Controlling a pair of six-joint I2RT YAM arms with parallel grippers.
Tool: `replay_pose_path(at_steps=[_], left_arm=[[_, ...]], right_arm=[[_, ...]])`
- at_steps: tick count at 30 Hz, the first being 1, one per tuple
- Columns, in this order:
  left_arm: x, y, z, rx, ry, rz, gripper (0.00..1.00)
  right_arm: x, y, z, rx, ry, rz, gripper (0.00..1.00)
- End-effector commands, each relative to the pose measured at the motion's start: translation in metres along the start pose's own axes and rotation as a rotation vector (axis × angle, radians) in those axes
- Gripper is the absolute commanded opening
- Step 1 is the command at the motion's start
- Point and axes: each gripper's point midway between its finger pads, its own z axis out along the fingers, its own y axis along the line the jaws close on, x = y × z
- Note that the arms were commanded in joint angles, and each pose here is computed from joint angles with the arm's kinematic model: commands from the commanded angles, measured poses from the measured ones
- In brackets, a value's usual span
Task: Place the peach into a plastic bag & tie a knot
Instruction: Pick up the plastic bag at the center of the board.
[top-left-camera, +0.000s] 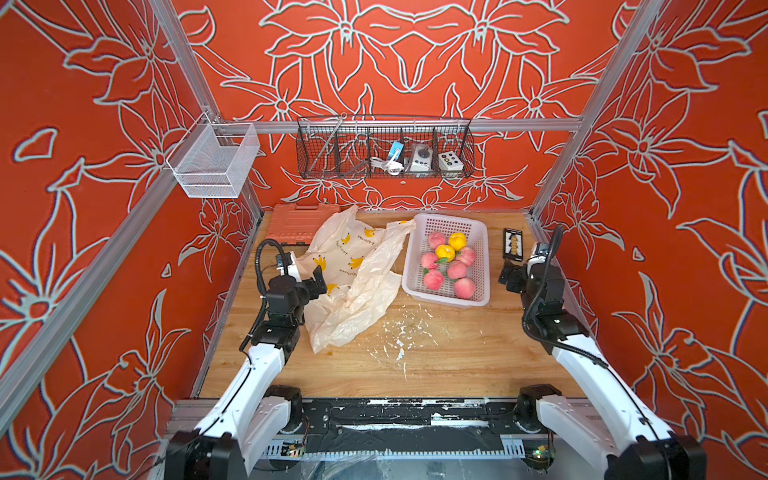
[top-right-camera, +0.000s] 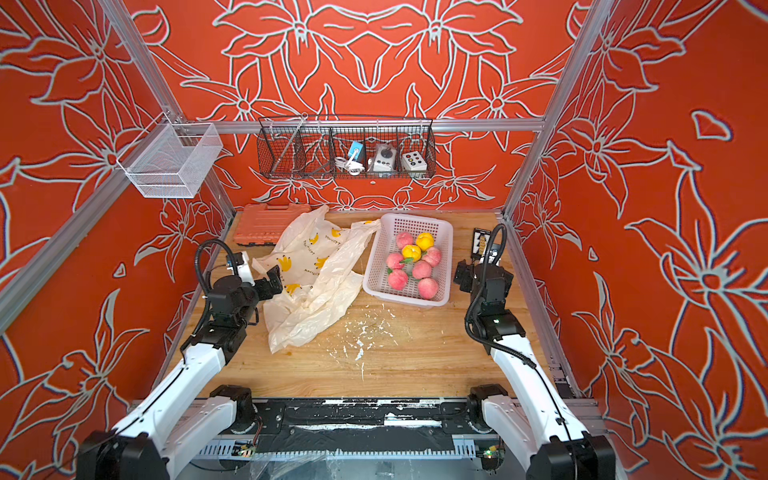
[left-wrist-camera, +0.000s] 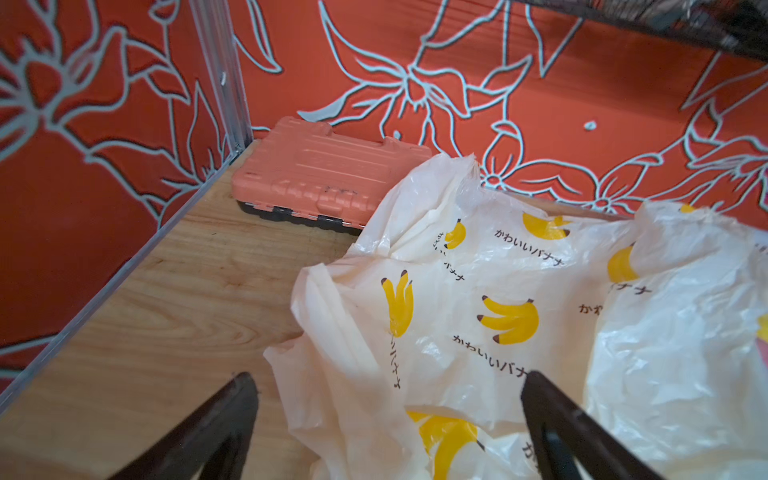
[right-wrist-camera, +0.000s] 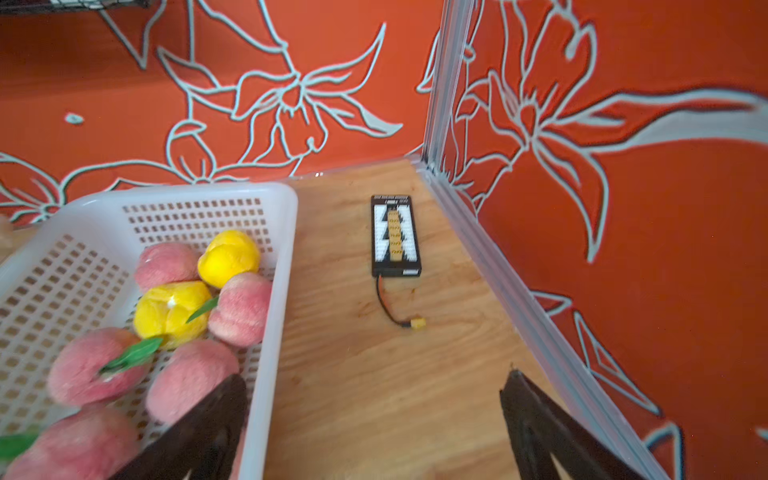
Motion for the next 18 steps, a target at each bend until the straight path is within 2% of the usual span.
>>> replay_pose_path(at_steps=[1, 2, 3, 4, 5, 6, 7, 9, 10, 12, 16, 18], left_arm=[[0.008, 0.004, -0.014, -0.041, 0.111, -0.172, 0.99], [0.001, -0.002, -0.018, -0.022, 0.122, -0.249, 0.99], [-0.004, -0.007, -0.022, -0.006, 0.138, -0.330, 0.99], [-0.011, -0.020, -0.026, 0.059, 0.149, -0.374, 0.99], [-0.021, -0.045, -0.032, 0.202, 0.148, -0.326, 0.99], [-0.029, -0.064, -0.038, 0.313, 0.144, -0.286, 0.97], [-0.038, -0.078, -0.041, 0.382, 0.137, -0.261, 0.89], [-0.047, -0.094, -0.041, 0.418, 0.191, -0.222, 0.81], [-0.053, -0.103, -0.039, 0.427, 0.239, -0.190, 0.79], [-0.045, -0.122, -0.024, 0.417, 0.359, -0.105, 0.80], [-0.013, -0.161, 0.010, 0.387, 0.530, 0.139, 0.94], [0.004, -0.180, 0.028, 0.402, 0.580, 0.202, 0.99]], right_arm=[[0.033, 0.020, -0.023, -0.117, 0.249, 0.179, 0.97], [0.028, 0.038, -0.029, -0.231, 0.263, 0.244, 0.97], [0.021, 0.060, -0.040, -0.378, 0.264, 0.246, 0.96], [0.012, 0.081, -0.051, -0.521, 0.249, 0.261, 0.84], [0.011, 0.089, -0.055, -0.561, 0.273, 0.299, 0.70], [0.014, 0.090, -0.056, -0.549, 0.321, 0.314, 0.62], [0.020, 0.093, -0.056, -0.534, 0.390, 0.295, 0.60], [0.032, 0.092, -0.057, -0.471, 0.513, 0.221, 0.62], [0.037, 0.095, -0.057, -0.463, 0.556, 0.189, 0.62], [0.043, 0.101, -0.057, -0.462, 0.601, 0.156, 0.62], [0.056, 0.128, -0.060, -0.515, 0.655, 0.152, 0.64], [0.065, 0.146, -0.065, -0.539, 0.684, 0.147, 0.65]])
